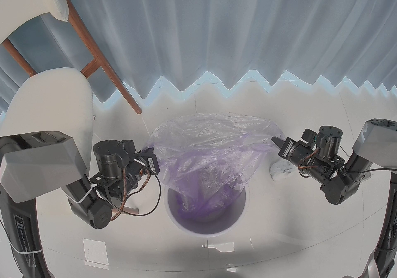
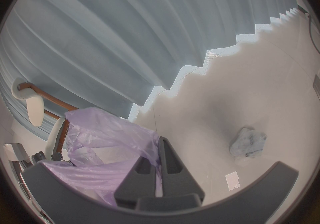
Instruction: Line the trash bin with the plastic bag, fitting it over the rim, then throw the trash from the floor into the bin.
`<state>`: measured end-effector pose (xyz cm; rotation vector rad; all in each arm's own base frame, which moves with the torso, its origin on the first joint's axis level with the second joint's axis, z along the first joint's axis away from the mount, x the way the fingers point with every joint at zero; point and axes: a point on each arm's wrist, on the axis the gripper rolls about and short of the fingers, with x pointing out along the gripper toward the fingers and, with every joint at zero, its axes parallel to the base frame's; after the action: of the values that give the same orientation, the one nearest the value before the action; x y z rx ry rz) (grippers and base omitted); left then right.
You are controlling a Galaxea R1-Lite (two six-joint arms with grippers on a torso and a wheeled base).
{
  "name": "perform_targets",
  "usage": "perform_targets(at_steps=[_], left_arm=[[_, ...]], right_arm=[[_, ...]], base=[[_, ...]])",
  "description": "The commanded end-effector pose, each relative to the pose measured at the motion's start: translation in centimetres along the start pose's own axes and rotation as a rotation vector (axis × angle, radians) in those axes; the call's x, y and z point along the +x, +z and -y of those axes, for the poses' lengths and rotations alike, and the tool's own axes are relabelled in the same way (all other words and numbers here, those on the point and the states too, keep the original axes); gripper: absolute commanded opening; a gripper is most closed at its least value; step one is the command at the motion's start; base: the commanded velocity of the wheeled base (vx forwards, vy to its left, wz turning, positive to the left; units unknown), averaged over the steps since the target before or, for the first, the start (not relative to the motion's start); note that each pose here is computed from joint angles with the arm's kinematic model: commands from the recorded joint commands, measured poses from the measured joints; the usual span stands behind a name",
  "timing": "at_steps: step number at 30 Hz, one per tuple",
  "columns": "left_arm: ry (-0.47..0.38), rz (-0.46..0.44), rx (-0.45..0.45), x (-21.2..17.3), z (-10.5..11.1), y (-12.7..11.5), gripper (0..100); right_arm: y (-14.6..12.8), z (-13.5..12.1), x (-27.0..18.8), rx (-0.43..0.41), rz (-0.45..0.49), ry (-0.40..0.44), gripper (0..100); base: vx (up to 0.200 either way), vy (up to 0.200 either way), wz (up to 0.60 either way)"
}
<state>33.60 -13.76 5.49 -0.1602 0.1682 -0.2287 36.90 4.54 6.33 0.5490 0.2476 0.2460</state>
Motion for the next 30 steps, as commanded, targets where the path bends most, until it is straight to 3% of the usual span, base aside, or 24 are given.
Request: perform_targets(at_steps=[1,8,25,30], left_arm=[[0.012,0.037,0.005,-0.9,0.0,1.7,0],[-0.09,-0.049,0.026,-3.0,3.3,-0.5,0],[0.128,0.043,0.056,-1.7,-2.6,2.5,0],[0.159,0.059,0.086,-2.2,-2.8,3.2,0]], right_arm=[[-0.1,-0.2,-0.2,-0.001,-0.004,0.005,0],[-0.1,-0.2,-0.3,-0.006,-0.008,0.002,0],[-0.3,-0.3,-0.4,-0.009,-0.014,0.002,0],[-0.4,-0.2,-0.4,-0.009,-0.015,0.002,0]], base=[[0.0,0.0,0.0],[0.0,0.0,0.0],[0.0,0.0,0.0],[0.0,0.0,0.0]])
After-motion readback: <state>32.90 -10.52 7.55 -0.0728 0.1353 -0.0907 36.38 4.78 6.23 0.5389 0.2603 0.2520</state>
